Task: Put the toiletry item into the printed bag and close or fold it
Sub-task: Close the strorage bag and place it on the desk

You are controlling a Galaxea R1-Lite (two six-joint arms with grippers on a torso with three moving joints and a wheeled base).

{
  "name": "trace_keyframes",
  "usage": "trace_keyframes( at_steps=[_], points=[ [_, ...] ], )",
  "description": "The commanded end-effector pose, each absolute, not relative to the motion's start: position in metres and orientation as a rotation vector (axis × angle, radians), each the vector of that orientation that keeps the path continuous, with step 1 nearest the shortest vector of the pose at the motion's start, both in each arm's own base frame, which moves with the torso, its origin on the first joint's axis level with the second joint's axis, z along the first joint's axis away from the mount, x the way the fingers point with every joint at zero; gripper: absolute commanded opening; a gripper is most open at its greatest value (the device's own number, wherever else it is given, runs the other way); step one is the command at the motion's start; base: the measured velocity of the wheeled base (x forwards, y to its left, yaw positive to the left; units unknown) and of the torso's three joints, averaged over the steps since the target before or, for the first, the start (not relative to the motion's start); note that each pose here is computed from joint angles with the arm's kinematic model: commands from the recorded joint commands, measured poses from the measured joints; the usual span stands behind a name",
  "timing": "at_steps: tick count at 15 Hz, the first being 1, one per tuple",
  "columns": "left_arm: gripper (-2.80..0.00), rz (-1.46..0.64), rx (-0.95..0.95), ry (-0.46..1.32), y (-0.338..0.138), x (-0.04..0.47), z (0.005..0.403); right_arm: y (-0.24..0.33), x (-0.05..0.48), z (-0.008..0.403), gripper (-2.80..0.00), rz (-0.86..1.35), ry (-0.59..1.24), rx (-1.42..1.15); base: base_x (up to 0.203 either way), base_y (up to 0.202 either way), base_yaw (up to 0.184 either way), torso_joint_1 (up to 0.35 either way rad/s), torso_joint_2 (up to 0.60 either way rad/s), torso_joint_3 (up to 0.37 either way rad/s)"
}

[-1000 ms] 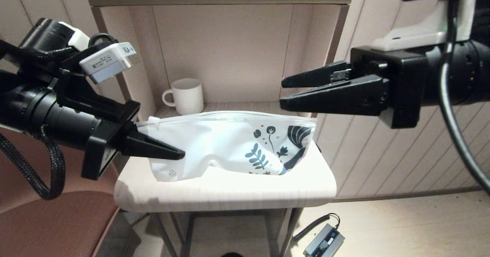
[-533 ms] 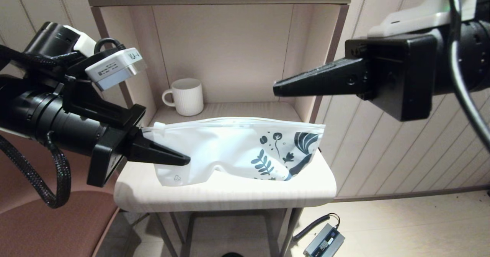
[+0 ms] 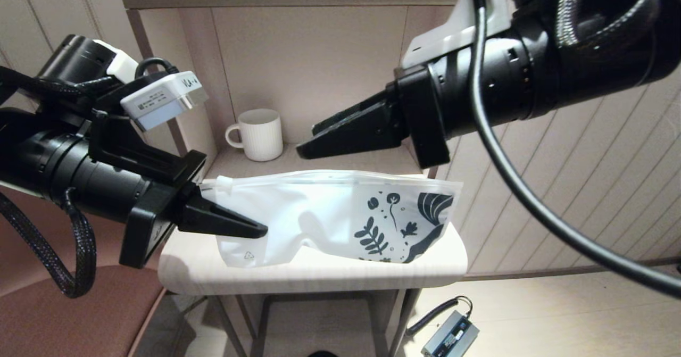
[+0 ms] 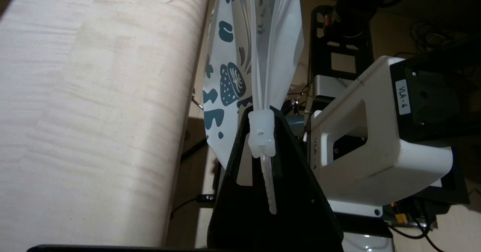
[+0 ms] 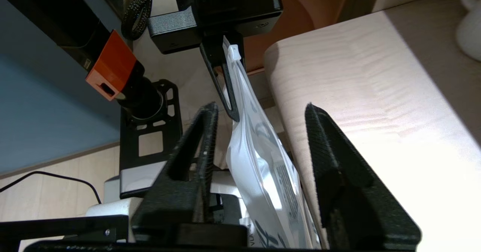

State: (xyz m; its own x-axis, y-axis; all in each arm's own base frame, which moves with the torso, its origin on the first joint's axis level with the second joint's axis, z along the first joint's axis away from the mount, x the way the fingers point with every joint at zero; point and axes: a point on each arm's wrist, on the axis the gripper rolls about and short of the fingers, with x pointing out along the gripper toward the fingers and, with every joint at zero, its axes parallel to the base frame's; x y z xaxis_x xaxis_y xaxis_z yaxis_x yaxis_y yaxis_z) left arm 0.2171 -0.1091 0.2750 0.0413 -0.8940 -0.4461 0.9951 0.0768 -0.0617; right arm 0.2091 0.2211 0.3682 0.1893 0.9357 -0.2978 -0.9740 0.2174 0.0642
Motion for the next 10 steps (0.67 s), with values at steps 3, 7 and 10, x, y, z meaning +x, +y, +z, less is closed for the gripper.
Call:
trace_keyframes(
  at_steps=[3,7,10],
  points=[
    [-2.80,-1.485,0.297,0.415,-0.107,0.212,0.275,0.255,0.205,0.349,0.00,1.437,0.351,-0.180,0.000,0.000,0.000,0.000,0.00,0.000],
    [-2.80,-1.485,0.296,0.414,-0.105,0.206,0.275,0.268,0.197,0.344,0.00,1.479,0.364,-0.193,0.000,0.000,0.000,0.000,0.00,0.000],
    [-2.80,-1.521,0.305,0.415,-0.114,0.205,0.274,0.269,0.194,0.345,0.00,1.488,0.360,-0.195,0.000,0.000,0.000,0.000,0.00,0.000]
  ],
)
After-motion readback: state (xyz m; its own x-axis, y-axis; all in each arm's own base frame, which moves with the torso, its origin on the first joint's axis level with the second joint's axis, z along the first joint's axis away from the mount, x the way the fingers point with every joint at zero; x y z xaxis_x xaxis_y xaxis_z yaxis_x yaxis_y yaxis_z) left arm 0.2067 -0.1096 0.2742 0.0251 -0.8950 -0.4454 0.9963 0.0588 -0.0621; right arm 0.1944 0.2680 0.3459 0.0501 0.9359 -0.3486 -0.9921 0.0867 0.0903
